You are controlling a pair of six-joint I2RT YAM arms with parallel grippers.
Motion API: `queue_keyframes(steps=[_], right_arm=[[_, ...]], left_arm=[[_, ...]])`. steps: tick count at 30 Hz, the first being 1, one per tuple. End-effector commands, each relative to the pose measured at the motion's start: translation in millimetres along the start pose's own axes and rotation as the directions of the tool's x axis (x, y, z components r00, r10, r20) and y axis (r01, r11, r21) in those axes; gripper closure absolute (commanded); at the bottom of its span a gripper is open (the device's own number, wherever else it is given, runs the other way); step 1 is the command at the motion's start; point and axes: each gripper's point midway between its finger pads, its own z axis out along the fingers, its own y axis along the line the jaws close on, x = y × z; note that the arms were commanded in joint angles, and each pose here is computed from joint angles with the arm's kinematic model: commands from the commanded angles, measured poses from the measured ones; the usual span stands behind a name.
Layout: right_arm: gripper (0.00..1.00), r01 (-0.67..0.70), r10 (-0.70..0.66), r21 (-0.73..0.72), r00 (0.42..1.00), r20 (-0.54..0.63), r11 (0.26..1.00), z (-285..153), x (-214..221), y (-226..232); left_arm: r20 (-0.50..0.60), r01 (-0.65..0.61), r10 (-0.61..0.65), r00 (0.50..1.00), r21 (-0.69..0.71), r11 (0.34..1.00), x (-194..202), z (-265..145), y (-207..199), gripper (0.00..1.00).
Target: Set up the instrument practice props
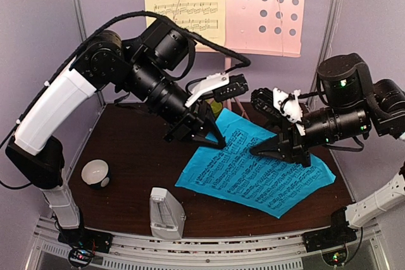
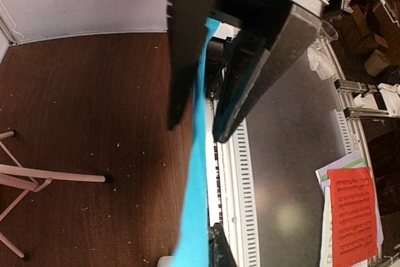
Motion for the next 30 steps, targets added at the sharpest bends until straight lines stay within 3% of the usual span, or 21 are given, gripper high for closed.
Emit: queue_keyframes(steps=[1,2,6,7,11,16,23,28,30], right_arm=[[0.91,-0.024,0.024,-0.019,0.999,0.043,1.000,-13,-6,4],[1.00,-0.036,0.036,-0.010,0.998,0.056,0.999,-15,-7,2],[1.00,-0.079,0.076,0.018,0.989,0.126,0.997,-29,-12,-3],[1.00,-0.088,0.084,0.025,0.986,0.147,0.996,-33,-13,-5],[1.00,-0.140,0.126,0.044,0.964,0.233,0.989,-52,-19,-10],[1.00,-0.198,0.165,0.066,0.926,0.340,0.978,-79,-25,-19],[1.00,-0.315,0.207,0.088,0.784,0.586,0.945,-142,-46,-40],[1.00,-0.361,0.210,0.067,0.673,0.709,0.930,-180,-60,-48],[1.00,-0.374,0.205,0.056,0.623,0.755,0.926,-195,-65,-51]], left_arm=[[0.044,-0.072,0.074,0.996,-0.057,0.996,-13,-11,3,1.00],[0.049,-0.077,0.081,0.996,-0.064,0.995,-14,-12,4,1.00],[0.083,-0.099,0.108,0.991,-0.114,0.989,-22,-21,9,1.00],[0.095,-0.101,0.114,0.989,-0.134,0.986,-25,-23,11,0.93],[0.170,-0.072,0.112,0.979,-0.224,0.972,-36,-41,25,0.47],[0.359,-0.045,0.160,0.919,-0.309,0.950,-59,-82,34,0.25],[0.541,0.004,0.201,0.817,-0.354,0.935,-67,-118,31,0.16],[0.609,-0.005,0.187,0.771,-0.289,0.957,-75,-117,21,0.16],[0.643,-0.007,0.164,0.748,-0.240,0.971,-82,-107,18,0.11]])
